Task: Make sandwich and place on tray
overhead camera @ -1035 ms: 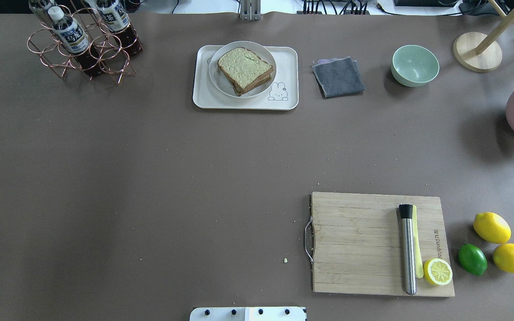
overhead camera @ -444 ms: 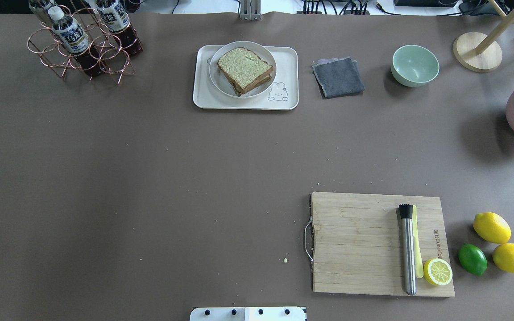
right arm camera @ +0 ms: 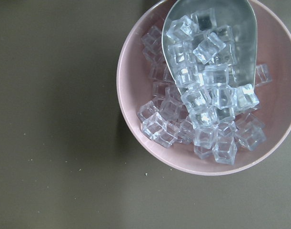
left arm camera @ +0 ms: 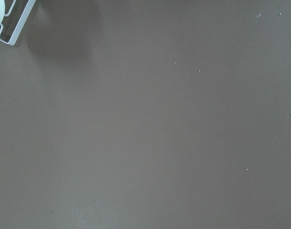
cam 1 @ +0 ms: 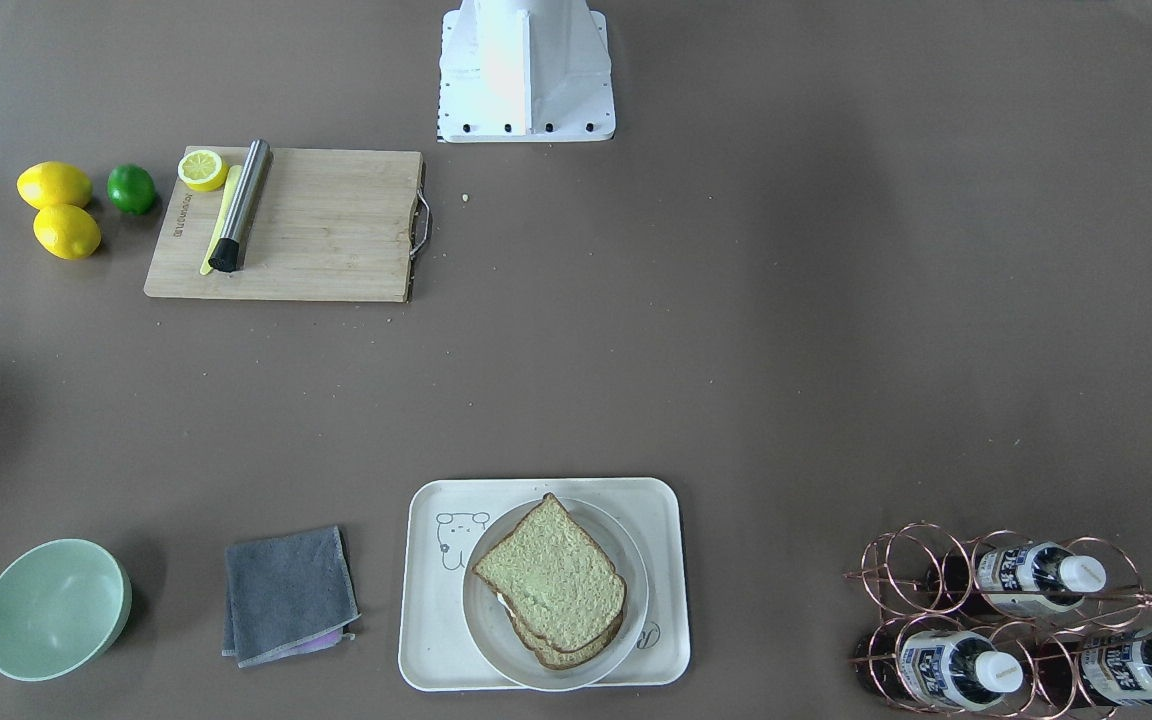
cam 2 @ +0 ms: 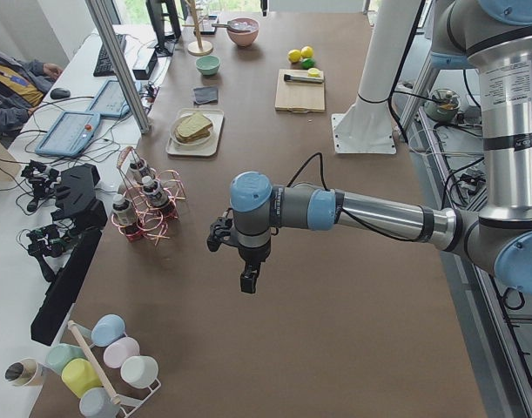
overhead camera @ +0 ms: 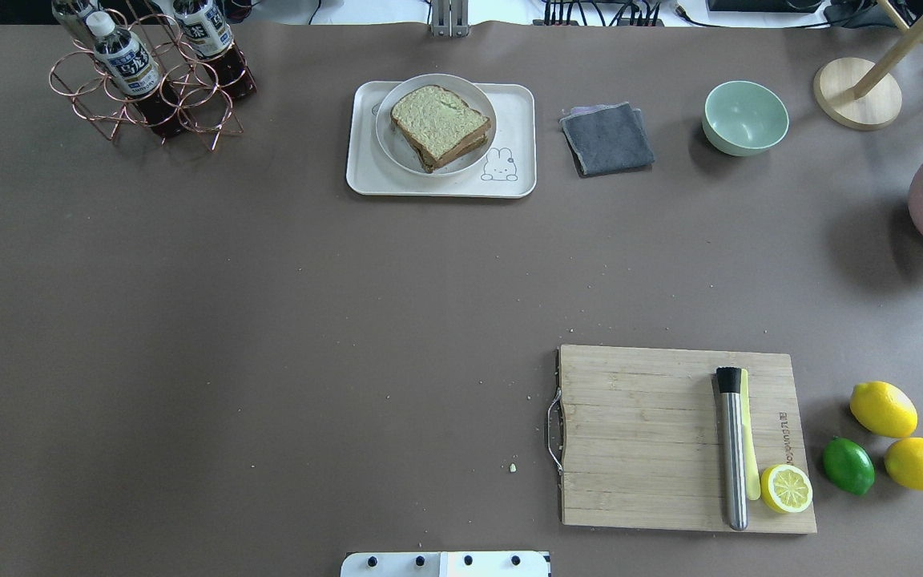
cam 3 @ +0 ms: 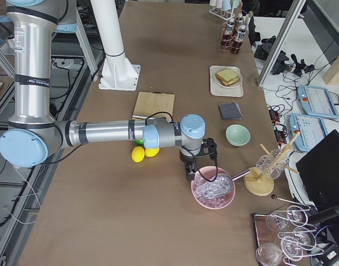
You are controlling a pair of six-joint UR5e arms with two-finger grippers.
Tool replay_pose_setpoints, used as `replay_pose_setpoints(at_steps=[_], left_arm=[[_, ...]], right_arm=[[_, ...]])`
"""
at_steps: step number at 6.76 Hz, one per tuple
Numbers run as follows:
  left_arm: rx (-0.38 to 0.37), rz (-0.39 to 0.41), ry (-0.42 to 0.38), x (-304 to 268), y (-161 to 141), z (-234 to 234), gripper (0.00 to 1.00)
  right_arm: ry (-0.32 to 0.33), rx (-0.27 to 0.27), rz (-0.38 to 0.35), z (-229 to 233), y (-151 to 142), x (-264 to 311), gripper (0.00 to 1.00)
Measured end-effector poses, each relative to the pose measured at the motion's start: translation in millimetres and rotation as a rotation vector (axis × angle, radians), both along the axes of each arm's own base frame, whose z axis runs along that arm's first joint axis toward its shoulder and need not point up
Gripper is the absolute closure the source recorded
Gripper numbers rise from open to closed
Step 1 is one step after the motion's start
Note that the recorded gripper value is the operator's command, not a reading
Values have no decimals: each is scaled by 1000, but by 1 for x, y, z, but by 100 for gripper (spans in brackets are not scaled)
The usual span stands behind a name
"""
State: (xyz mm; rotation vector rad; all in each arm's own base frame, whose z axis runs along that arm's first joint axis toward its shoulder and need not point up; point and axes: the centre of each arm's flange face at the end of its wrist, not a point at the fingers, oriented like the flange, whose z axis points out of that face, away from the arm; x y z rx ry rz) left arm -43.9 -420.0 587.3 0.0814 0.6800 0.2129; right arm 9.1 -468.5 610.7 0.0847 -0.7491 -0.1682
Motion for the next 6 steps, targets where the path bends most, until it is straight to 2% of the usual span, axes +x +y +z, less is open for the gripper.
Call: replay_pose_setpoints(at_steps=[6], left_arm=[[8, -21, 34, 2, 1, -15, 3]], right_arm=[[-3, 12, -23, -7, -6, -13, 0]])
